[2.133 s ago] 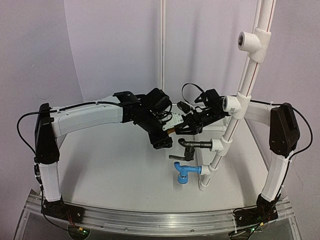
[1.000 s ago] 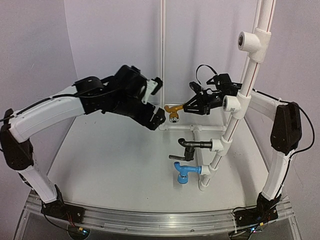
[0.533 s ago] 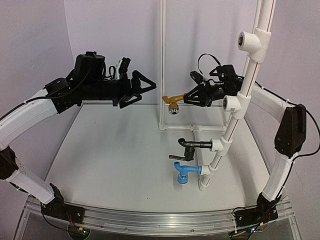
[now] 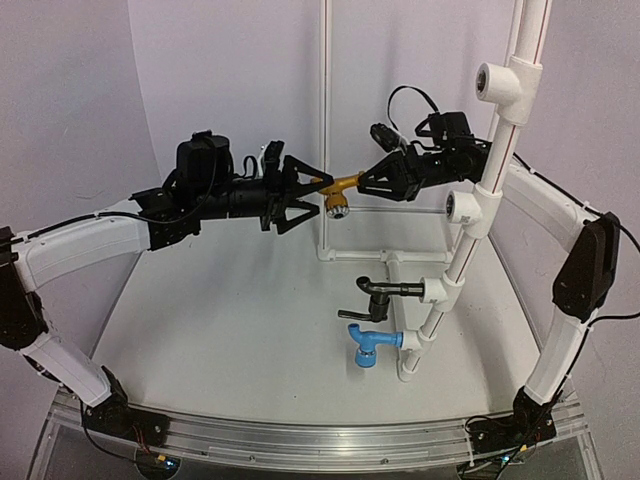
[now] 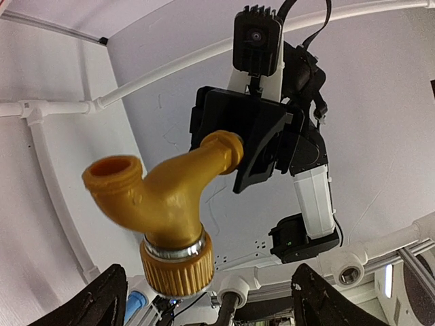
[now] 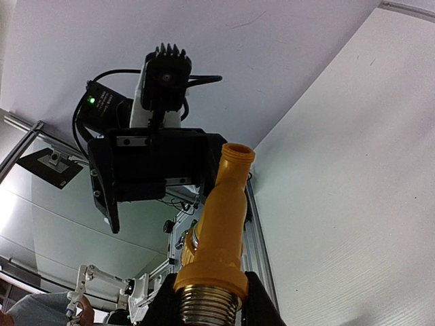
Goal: Install the water faucets
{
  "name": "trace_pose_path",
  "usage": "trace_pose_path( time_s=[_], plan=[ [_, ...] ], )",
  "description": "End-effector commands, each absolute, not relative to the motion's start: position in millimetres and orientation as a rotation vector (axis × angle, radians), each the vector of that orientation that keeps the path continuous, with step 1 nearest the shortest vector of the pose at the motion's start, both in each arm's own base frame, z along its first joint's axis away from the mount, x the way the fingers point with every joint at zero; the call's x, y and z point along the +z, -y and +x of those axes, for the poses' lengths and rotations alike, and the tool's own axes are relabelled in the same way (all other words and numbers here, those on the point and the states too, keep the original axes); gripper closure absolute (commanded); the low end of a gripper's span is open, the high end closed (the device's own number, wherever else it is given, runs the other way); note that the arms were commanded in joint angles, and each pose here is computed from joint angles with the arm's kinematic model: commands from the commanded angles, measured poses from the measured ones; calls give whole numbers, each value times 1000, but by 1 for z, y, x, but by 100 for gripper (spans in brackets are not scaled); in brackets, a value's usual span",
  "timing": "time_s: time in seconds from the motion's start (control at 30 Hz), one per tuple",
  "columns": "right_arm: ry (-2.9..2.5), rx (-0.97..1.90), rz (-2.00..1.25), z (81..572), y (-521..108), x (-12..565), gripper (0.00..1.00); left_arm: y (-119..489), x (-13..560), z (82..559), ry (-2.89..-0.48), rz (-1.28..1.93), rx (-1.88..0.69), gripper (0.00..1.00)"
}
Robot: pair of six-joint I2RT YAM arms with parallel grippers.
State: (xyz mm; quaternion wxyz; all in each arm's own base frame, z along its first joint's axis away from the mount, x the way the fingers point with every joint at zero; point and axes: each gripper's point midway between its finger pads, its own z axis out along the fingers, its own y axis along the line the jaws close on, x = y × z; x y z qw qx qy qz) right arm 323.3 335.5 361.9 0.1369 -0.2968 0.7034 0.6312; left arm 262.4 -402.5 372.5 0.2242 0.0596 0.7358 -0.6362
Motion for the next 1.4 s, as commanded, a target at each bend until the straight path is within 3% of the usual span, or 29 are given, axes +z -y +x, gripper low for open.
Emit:
trace_pose_path(
  time_s=[0.0,0.33,0.6,1.1,1.13,1.2,1.23,1.3,1.37],
  plan=[
    [-1885,1843,-971,298,-335,412,100,412,403,263,-1881,240,-1854,20],
    [-1861,1870,-1016,283,-341,420,100,413,425,262,-1708,279,-1936,43],
    [-1862,1898,-1029,284,-347,420,100,422,426,259,-1704,336,-1988,58],
    [-1899,1948,-1027,279,-347,409,100,423,435,256,-1684,372,-2002,69],
    [-1902,1948,-1024,279,-347,408,100,423,436,256,-1682,374,-2003,71],
    [-1905,1934,-1020,280,-348,406,100,422,438,256,-1677,373,-2003,85],
    [-1904,1923,-1017,281,-348,405,96,422,439,256,-1677,367,-2001,91],
    [-1901,1885,-1003,286,-345,405,69,420,439,258,-1695,341,-1990,99],
    [-1908,1827,-960,298,-337,402,45,416,440,260,-1714,301,-1973,100]
  ],
)
